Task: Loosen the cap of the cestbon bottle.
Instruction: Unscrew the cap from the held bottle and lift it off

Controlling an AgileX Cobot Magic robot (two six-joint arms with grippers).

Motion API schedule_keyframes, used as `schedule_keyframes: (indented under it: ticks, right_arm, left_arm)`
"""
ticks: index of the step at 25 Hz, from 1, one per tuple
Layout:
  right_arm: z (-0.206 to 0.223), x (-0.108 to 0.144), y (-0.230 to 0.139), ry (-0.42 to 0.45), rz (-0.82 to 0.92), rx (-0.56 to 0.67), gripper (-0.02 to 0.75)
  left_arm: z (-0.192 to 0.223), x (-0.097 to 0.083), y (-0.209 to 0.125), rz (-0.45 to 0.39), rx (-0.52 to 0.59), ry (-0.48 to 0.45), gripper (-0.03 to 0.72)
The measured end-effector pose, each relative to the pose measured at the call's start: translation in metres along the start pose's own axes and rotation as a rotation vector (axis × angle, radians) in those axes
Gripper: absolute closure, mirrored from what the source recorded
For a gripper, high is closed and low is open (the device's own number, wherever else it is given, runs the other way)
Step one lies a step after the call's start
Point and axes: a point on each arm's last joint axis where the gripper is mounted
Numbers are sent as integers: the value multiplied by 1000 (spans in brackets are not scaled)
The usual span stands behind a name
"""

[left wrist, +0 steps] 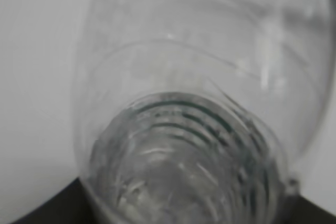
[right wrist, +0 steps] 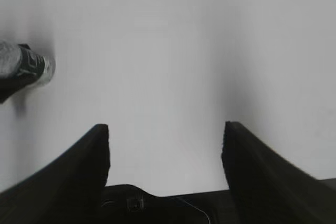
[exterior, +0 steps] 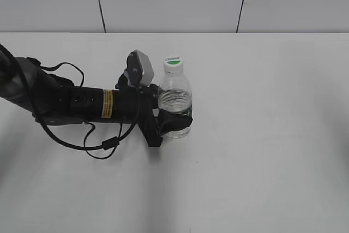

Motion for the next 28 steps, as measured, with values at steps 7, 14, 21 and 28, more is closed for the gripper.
schedule_keyframes:
  ticks: [7, 14, 21, 28]
  right_arm:
    - [28, 5, 64, -8, 20, 59, 222]
    - [93, 4, 114, -4, 49, 187, 222]
    - [127, 31, 134, 32, 33, 235, 222]
    - [171, 102, 124, 77, -11, 346, 222]
  left_arm:
    - [0, 0, 0, 0, -2, -2, 314]
    - [0, 0, 0, 1, -3, -5, 315]
    - [0, -1, 0, 1, -4, -5, 315]
    - [0, -1, 0, 1, -4, -5, 315]
Point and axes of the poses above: a point on each arm's last joint axis where the gripper is mounted, z pointing out along that axis toward the gripper, x along the wrist's bending axis when the last joint is at zero, y = z × x, and after that the axes turned 4 degrees about z, right-handed
